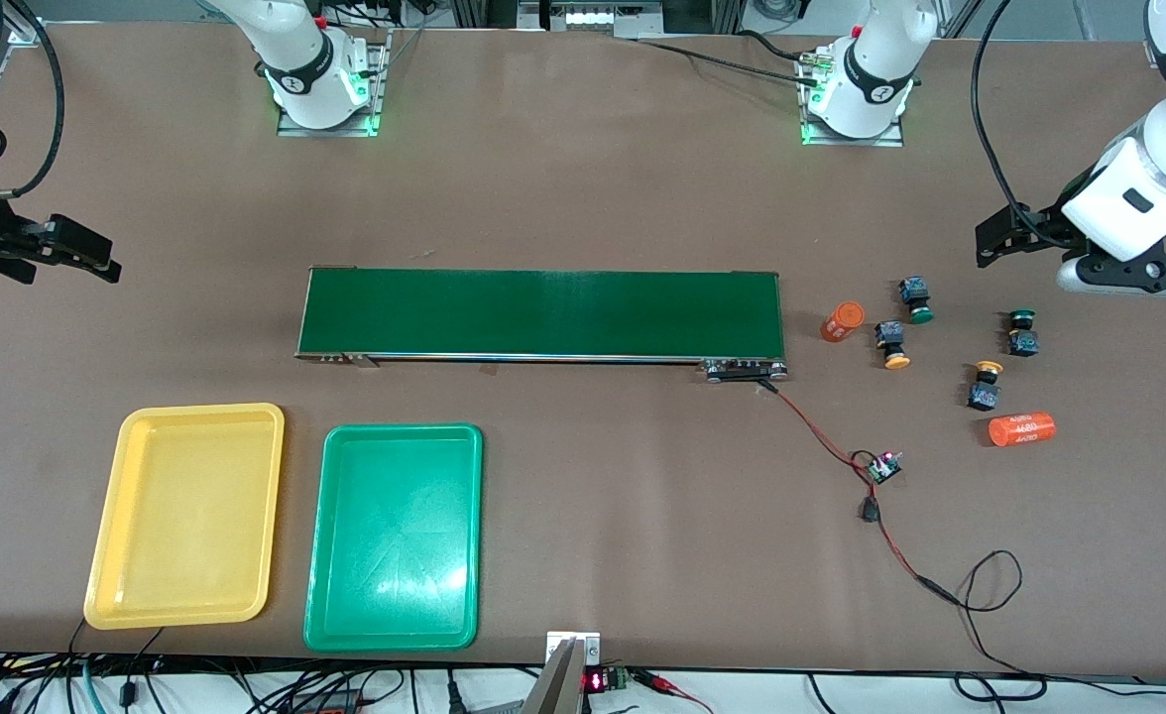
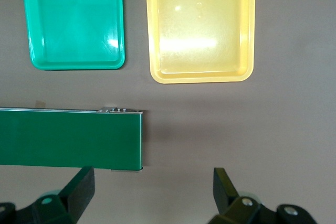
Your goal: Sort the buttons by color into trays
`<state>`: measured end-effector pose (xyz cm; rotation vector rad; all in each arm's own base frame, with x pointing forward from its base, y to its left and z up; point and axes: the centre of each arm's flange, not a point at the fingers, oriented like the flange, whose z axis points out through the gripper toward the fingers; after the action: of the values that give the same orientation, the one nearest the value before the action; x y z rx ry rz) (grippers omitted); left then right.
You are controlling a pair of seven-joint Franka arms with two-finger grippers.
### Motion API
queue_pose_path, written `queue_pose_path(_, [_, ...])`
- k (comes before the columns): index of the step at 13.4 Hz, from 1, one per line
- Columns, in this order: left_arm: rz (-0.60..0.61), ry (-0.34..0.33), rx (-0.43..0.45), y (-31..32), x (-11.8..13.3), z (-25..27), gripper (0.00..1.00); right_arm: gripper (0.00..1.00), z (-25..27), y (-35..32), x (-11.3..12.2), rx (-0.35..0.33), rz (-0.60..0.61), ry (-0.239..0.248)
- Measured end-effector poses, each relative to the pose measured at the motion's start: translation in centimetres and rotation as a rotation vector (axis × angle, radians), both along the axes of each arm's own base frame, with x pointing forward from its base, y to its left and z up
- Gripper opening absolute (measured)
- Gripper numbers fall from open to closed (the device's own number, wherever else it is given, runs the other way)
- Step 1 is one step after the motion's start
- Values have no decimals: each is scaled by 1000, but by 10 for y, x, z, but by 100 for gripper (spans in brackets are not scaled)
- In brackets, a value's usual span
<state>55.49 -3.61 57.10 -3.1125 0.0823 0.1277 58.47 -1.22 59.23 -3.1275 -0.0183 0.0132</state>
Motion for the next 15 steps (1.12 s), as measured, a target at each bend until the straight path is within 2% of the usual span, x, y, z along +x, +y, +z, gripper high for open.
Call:
queue_pose_path(4, [2,28,1,1,2,-8,100,100,-1,0,0,-2,0,1])
queue_pose_path(8, [8,73,-2,4,18,-30,100,100,-4,0,2,-2,0,6])
queue_pose_path(13, [13,89,-3,12,23,-34,100,100,-5,0,3,-3,0,8])
queue_pose_path(15, [-45,93,-11,21,24,-36,100,100,-5,0,3,-3,1,6])
